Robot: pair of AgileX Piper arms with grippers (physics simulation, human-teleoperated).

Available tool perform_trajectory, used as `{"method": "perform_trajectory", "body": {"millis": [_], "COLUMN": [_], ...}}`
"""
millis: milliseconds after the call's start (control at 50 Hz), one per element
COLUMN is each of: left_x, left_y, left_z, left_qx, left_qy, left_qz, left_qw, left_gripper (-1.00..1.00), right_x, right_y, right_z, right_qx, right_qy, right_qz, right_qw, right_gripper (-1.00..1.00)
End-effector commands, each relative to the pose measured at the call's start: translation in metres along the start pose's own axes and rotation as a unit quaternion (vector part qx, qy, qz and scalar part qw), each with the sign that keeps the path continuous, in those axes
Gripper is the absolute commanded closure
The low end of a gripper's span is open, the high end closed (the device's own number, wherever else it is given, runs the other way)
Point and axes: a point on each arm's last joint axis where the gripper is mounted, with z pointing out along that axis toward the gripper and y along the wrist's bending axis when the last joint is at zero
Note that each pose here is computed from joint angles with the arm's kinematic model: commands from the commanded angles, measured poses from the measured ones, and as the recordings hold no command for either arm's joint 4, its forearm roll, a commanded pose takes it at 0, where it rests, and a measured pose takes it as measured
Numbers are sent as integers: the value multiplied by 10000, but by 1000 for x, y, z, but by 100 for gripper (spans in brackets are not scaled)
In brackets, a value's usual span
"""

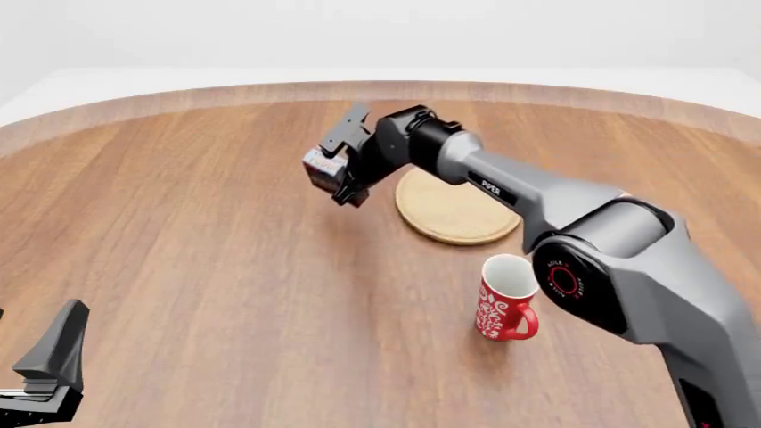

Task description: Put the chocolate pudding to the left of the plate.

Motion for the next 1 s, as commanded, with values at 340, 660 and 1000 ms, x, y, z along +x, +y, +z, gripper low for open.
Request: {"method": "perform_trajectory", "body": {"millis": [340,660,1000], "left_x": [0,0,0], "left_y": [0,0,0], "left_z": [0,0,0], "left_qx": [0,0,0], "left_qy": [0,0,0], "left_qz": [0,0,0], "left_qw": [10000,10000,10000], "left_gripper": [-100,-100,-100], "right_x": [-1,-4,-6], "right_y": [11,18,20], "right_z": [15,17,24], "right_qx": [-183,-262,-344], "right_qy": [243,307,447], "right_qz": [-8,3,10], "right_qw": [9995,9992,9984], "right_gripper": [100,100,100]}}
